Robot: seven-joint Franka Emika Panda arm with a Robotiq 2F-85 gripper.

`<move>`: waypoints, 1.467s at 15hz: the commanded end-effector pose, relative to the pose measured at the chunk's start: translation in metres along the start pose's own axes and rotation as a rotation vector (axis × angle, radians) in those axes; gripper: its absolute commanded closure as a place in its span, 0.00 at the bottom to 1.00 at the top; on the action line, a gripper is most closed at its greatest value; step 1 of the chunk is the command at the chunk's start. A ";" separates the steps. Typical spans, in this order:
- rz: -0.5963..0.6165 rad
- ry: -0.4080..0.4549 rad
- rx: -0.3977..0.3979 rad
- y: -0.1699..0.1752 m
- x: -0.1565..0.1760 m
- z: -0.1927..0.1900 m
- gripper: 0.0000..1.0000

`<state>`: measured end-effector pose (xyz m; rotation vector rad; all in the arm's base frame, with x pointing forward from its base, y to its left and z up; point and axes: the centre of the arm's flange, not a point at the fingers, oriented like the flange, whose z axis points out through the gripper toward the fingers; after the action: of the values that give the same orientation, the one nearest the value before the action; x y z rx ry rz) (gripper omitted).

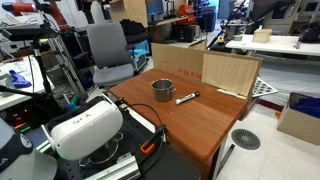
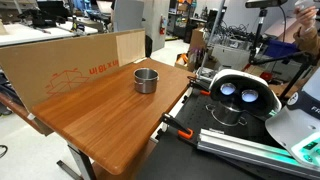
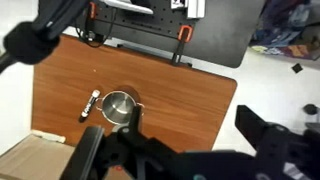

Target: Take the marker from the table and place it in the silver pot

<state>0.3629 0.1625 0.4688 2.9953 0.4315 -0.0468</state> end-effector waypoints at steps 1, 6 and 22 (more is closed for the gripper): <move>0.000 0.002 0.000 0.000 0.000 -0.001 0.00; 0.000 0.004 0.000 0.000 0.001 -0.002 0.00; 0.176 0.177 0.193 0.138 0.017 -0.030 0.00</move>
<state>0.4038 0.0653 0.5066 3.1474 0.2134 0.1567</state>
